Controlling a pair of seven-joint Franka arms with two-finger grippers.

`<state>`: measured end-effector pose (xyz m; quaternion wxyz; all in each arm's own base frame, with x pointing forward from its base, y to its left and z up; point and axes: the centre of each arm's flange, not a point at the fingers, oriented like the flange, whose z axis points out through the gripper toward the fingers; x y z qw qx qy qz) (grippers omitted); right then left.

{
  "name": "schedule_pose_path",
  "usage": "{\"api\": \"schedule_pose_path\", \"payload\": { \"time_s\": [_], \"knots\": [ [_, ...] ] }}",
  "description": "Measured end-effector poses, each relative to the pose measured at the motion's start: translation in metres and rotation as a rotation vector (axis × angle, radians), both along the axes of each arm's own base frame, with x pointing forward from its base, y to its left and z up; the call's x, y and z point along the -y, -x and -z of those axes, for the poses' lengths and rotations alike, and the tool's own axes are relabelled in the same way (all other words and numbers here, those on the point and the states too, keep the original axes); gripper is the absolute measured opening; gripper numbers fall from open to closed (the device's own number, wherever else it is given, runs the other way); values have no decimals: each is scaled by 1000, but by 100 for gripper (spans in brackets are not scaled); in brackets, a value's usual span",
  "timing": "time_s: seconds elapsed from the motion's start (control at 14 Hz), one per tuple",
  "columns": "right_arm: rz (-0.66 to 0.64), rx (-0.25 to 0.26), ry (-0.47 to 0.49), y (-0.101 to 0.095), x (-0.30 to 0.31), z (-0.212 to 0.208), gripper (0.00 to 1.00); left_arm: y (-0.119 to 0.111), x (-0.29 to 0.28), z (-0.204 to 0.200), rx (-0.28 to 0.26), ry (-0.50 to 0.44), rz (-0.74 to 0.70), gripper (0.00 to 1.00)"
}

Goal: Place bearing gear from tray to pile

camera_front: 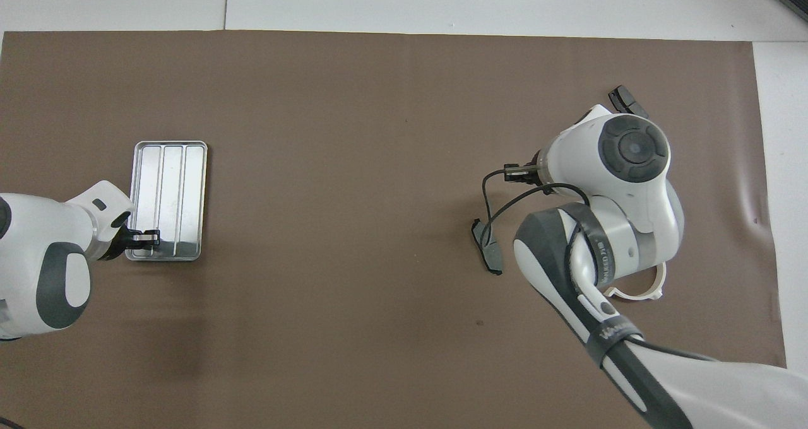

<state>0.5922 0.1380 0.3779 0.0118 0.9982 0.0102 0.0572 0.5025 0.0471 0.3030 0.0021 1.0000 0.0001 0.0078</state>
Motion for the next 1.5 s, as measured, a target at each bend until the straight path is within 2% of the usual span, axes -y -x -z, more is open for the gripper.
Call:
{"api": "schedule_pose_path", "payload": {
  "time_s": [0.21,0.36,0.5,0.64,0.78,0.85,1.0,1.07,1.21,1.35,1.5],
  "knots": [
    [-17,-54,-5,4,70,29,36,-22,8,-23,42,-3,18,22],
    [-12,-45,-21,10,85,44,36,-47,24,-49,52,1,8,22],
    [-11,-41,-23,20,85,62,36,-68,63,-71,68,11,-51,22],
    [-12,-53,-23,29,85,73,36,-71,129,-76,71,27,-122,22],
    [-11,-61,-23,32,85,77,40,-56,206,-74,62,40,-164,22],
    [-11,-60,-23,32,85,77,46,-46,240,-73,58,45,-166,22],
    [-11,-34,-26,27,85,69,68,-20,303,-72,53,52,-138,22],
    [-12,-9,-29,20,84,57,81,-5,331,-72,51,55,-117,22],
    [-14,44,-36,7,82,28,99,19,372,-73,54,64,-74,22],
    [-15,84,-41,-4,81,1,100,40,406,-71,76,89,-51,22],
    [-14,87,-43,-14,80,-23,100,57,432,-58,86,106,-28,24]
  ]
}}
